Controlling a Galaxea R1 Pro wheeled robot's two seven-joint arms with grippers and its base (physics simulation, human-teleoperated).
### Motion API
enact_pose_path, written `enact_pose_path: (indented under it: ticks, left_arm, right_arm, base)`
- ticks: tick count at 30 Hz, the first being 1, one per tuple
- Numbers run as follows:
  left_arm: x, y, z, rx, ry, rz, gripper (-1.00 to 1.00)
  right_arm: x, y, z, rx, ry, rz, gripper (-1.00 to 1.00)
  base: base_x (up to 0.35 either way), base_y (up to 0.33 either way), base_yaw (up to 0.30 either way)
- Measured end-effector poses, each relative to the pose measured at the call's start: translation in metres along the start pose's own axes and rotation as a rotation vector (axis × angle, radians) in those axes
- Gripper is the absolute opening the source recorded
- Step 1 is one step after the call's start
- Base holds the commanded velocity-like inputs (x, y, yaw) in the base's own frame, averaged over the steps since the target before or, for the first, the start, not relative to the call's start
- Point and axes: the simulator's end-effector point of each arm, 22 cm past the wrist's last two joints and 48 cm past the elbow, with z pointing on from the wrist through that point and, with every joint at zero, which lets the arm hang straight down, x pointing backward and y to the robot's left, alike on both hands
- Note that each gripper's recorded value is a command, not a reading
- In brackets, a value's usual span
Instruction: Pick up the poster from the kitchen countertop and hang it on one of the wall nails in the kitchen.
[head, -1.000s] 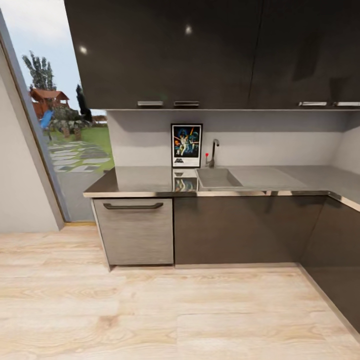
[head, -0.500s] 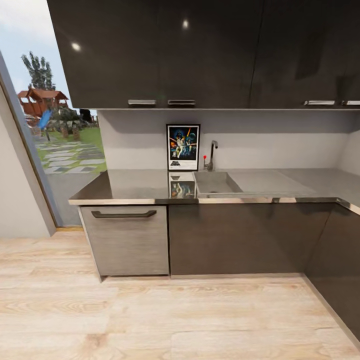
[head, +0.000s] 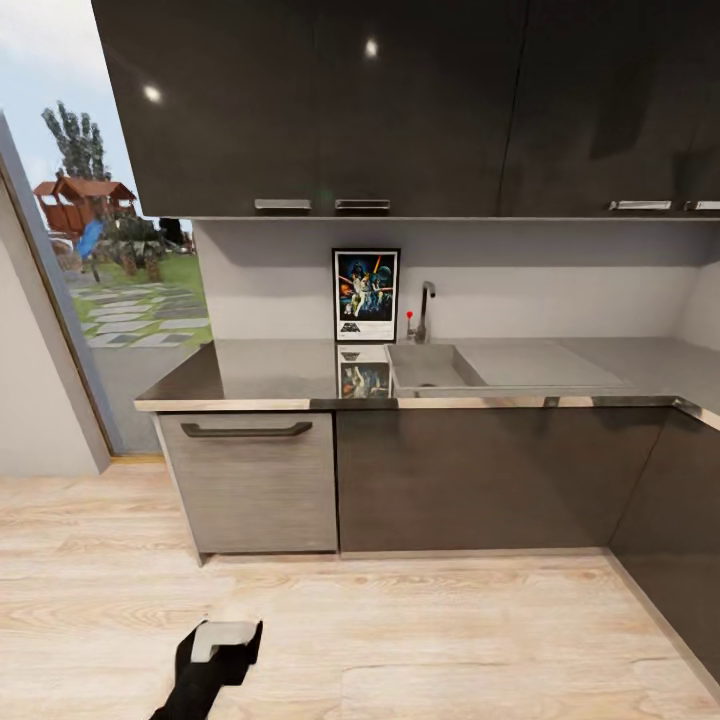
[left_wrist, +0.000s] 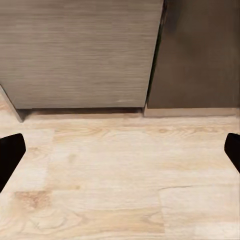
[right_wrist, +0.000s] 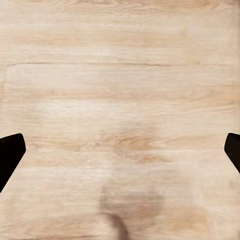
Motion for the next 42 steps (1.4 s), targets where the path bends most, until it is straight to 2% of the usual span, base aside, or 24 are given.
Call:
enact_pose_path:
  ticks: [2,6,8,9,10,14,15,16,18,20,25,28,30,35,36,41,42]
  left_arm:
    - [-0.038,-0.025,-0.005,0.029,-0.013,-0.033,1.0]
    - [-0.088,-0.055,-0.005,0.066,-0.046,-0.083,1.0]
    - [-0.118,-0.061,0.002,0.077,-0.077,-0.091,1.0]
    - [-0.147,-0.066,0.008,0.087,-0.098,-0.094,1.0]
    - [-0.179,-0.07,0.017,0.1,-0.107,-0.091,1.0]
    - [-0.242,-0.081,0.027,0.141,-0.125,-0.077,1.0]
    - [-0.279,-0.097,0.03,0.205,-0.121,-0.061,1.0]
    - [-0.313,-0.104,0.029,0.236,-0.153,-0.051,1.0]
    - [-0.336,-0.118,0.029,0.294,-0.148,-0.037,1.0]
    - [-0.38,-0.147,0.028,0.416,-0.143,-0.009,1.0]
    - [-0.416,-0.178,0.03,0.551,-0.119,0.021,1.0]
    - [-0.432,-0.188,0.03,0.621,-0.103,0.033,1.0]
    - [-0.448,-0.184,0.021,0.744,-0.085,0.057,1.0]
    - [-0.46,-0.169,0.003,0.919,-0.05,0.066,1.0]
    - [-0.461,-0.165,0.002,0.936,-0.048,0.066,1.0]
    - [-0.469,-0.148,-0.021,1.074,-0.091,0.094,1.0]
    - [-0.468,-0.146,-0.03,1.128,-0.108,0.113,1.0]
  right_arm:
    - [-0.004,-0.009,0.0,0.009,-0.019,-0.007,1.0]
    - [-0.016,-0.015,-0.001,0.015,-0.078,-0.016,1.0]
    - [-0.02,-0.017,-0.002,0.016,-0.095,-0.018,1.0]
    - [-0.022,-0.017,-0.002,0.017,-0.105,-0.019,1.0]
    - [-0.023,-0.018,-0.002,0.018,-0.111,-0.02,1.0]
    - [-0.024,-0.018,-0.003,0.017,-0.118,-0.021,1.0]
    - [-0.025,-0.017,-0.003,0.014,-0.121,-0.024,1.0]
    - [-0.025,-0.016,-0.003,0.013,-0.122,-0.025,1.0]
    - [-0.025,-0.016,-0.003,0.012,-0.122,-0.027,1.0]
    - [-0.025,-0.015,-0.003,0.01,-0.123,-0.028,1.0]
    - [-0.025,-0.015,-0.003,0.008,-0.122,-0.029,1.0]
    - [-0.025,-0.015,-0.003,0.008,-0.122,-0.03,1.0]
    - [-0.026,-0.015,-0.003,0.007,-0.123,-0.032,1.0]
    - [-0.026,-0.015,-0.003,0.007,-0.124,-0.032,1.0]
    - [-0.026,-0.015,-0.003,0.007,-0.124,-0.033,1.0]
    - [-0.026,-0.015,-0.003,0.008,-0.125,-0.032,1.0]
    - [-0.026,-0.016,-0.002,0.008,-0.126,-0.032,1.0]
  base:
    - [0.001,0.0,0.0]
    - [0.0,0.0,0.0]
    - [0.0,0.0,0.0]
    - [0.0,0.0,0.0]
    - [0.0,0.0,0.0]
    - [0.0,0.0,0.0]
    - [0.0,0.0,0.0]
    - [0.0,0.0,0.0]
    - [0.0,0.0,0.0]
    - [0.0,0.0,0.0]
    - [0.0,0.0,0.0]
    - [0.0,0.0,0.0]
    - [0.0,0.0,0.0]
    - [0.0,0.0,0.0]
    - [0.0,0.0,0.0]
    - [0.0,0.0,0.0]
    - [0.0,0.0,0.0]
